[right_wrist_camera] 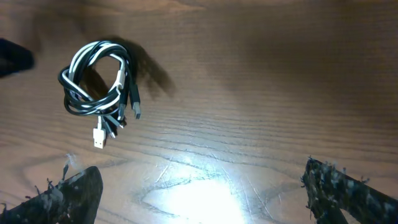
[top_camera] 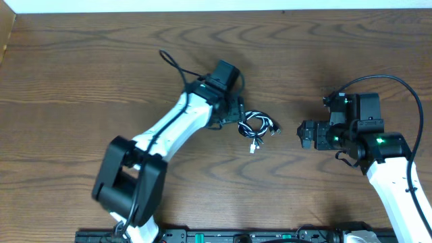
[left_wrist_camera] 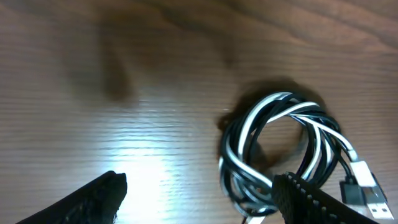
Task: Untangle cables
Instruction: 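Lower the left gripper onto the black-and-white cable bundle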
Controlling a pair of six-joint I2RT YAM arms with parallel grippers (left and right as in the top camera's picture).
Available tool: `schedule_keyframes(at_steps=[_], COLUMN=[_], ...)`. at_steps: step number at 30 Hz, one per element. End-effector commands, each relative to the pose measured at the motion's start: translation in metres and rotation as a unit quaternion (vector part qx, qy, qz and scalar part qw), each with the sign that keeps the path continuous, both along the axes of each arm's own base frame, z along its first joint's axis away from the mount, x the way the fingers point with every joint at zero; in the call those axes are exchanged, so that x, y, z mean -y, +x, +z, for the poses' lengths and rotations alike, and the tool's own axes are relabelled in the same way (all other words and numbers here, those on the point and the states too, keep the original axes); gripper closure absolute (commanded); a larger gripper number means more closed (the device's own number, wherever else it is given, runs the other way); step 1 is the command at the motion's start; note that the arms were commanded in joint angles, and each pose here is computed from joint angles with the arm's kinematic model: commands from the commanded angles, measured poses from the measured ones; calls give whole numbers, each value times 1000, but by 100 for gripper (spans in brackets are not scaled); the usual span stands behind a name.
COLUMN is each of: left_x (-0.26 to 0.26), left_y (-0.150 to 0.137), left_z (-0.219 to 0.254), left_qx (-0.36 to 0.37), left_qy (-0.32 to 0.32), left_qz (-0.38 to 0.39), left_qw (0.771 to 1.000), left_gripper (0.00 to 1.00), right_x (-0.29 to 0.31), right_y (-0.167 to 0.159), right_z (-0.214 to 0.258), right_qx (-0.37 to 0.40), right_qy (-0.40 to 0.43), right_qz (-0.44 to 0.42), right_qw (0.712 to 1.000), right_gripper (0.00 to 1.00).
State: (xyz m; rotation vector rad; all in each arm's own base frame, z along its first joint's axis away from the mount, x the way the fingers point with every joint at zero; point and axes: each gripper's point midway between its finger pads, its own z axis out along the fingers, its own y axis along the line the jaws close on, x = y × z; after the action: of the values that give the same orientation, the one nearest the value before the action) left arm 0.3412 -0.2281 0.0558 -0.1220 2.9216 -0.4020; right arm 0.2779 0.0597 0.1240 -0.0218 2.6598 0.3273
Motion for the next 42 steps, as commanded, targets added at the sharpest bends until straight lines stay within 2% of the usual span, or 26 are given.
schedule_keyframes(at_steps=[1,9,20,26,33,38,42], left_x=[9,23,34,33,31,29,28], left_y=[-1,-9,-23,-32,-37,-40,-43], left_z=[-14,-41,-45,-47,-48,-49,-49], left_qx=[-18,-43,-50,-62,-70,-76,-81], left_qy=[-1,5,12,22,28,33,34], left_qz=[34,43,23,17,16,17,6], left_qw=[999,998,998,998,997,996,996], left_gripper=[21,32,66,71,92,92,92], right_x=[-5,-5,-5,-8,-17,-33,-34], right_y=[3,3,3,2,1,0,1], right_z=[8,8,8,9,8,3,-16], right_qx=[12,11,10,10,9,-10,-54], right_qy=[4,4,4,12,36,77,87], right_qz=[11,11,11,16,29,51,28], right_qw=[1000,1000,1000,1000,999,996,994], right_gripper=[1,1,1,1,1,1,1])
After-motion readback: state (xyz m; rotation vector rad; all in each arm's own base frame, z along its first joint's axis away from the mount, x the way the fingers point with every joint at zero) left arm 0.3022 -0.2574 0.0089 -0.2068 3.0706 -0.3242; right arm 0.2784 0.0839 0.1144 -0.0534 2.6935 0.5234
